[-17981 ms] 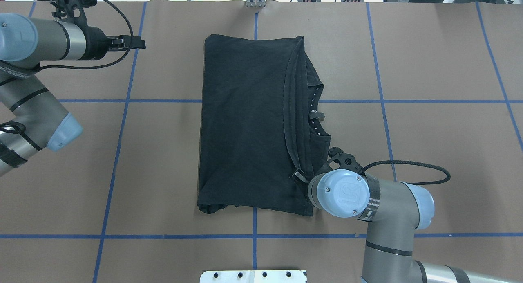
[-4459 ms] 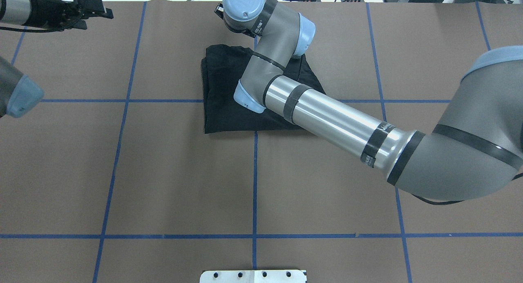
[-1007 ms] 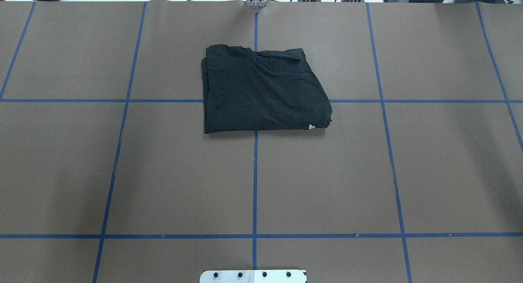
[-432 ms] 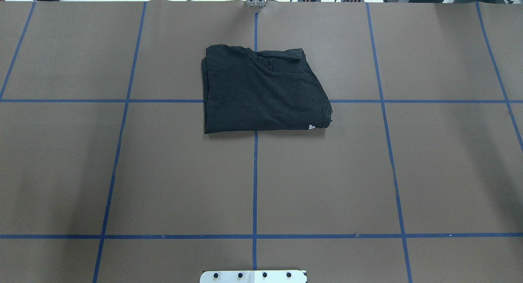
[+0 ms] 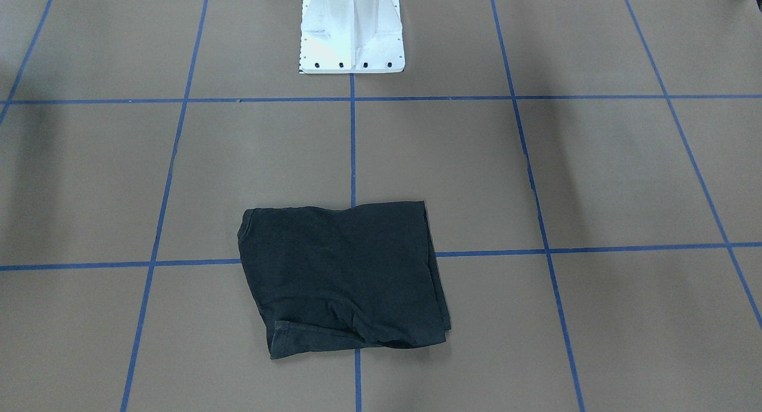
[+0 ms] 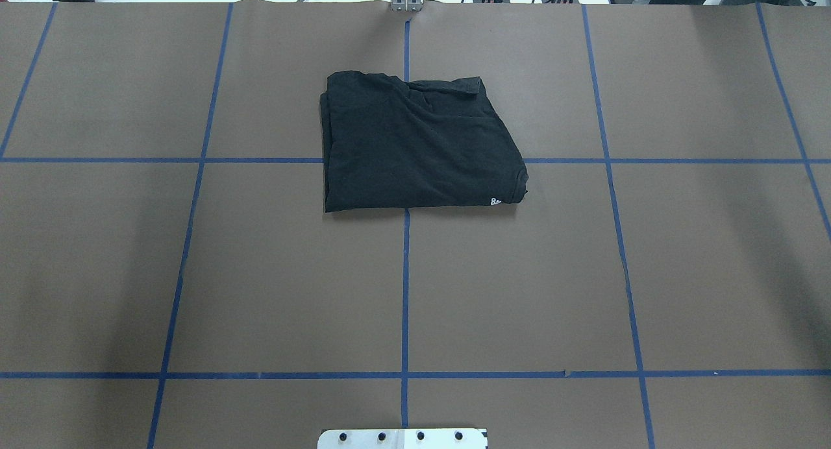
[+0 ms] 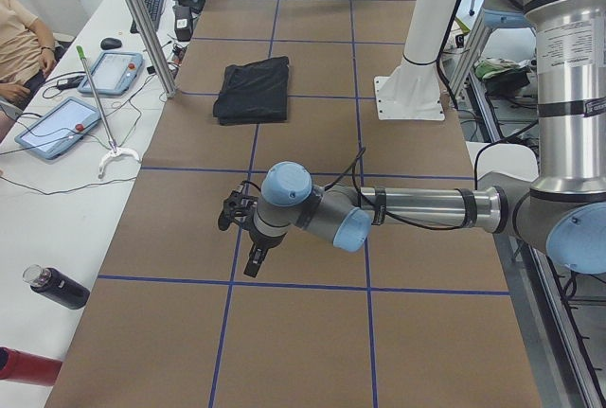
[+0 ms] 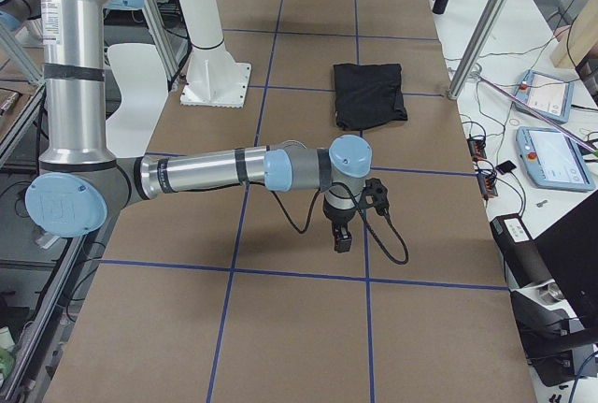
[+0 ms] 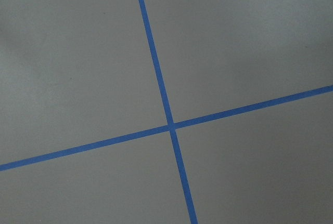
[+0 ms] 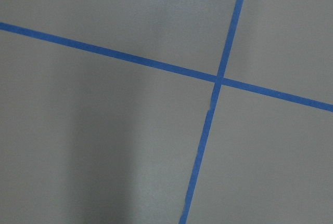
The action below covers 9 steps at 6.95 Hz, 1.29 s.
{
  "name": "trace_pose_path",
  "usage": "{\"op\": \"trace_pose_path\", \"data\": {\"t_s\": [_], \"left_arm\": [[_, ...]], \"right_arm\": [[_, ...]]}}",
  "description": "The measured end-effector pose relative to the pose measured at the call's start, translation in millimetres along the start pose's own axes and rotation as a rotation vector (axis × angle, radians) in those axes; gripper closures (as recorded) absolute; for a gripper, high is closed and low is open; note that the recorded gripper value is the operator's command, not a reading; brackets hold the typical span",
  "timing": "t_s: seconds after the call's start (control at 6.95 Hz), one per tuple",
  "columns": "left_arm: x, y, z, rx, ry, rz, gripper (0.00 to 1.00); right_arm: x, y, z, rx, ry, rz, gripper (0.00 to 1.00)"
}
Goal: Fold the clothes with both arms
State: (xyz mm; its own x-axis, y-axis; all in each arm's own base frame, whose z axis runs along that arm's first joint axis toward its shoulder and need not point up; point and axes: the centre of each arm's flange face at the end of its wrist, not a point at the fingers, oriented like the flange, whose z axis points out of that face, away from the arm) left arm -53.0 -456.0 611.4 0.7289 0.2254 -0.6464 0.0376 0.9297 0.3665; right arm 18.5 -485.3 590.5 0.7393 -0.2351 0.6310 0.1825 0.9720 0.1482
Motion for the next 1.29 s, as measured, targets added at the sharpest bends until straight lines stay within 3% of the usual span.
{"op": "trace_pose_path", "data": {"t_s": [0.29,0.86,1.29], "left_arm": [[2,2,1,-0.006,0.03,-0.002,0.0],[-5,23,11,-0.043,0.076,-0.035,0.0],[-2,27,8,-0.043,0.079,-0.035,0.0]], "right_arm": [[-1,2,4,-0.015,0.033,-0.006,0.0],[3,33,19,-0.049,-0.047,0.039,0.0],[19,52,30,-0.072,-0.056,0.082,0.0]]}}
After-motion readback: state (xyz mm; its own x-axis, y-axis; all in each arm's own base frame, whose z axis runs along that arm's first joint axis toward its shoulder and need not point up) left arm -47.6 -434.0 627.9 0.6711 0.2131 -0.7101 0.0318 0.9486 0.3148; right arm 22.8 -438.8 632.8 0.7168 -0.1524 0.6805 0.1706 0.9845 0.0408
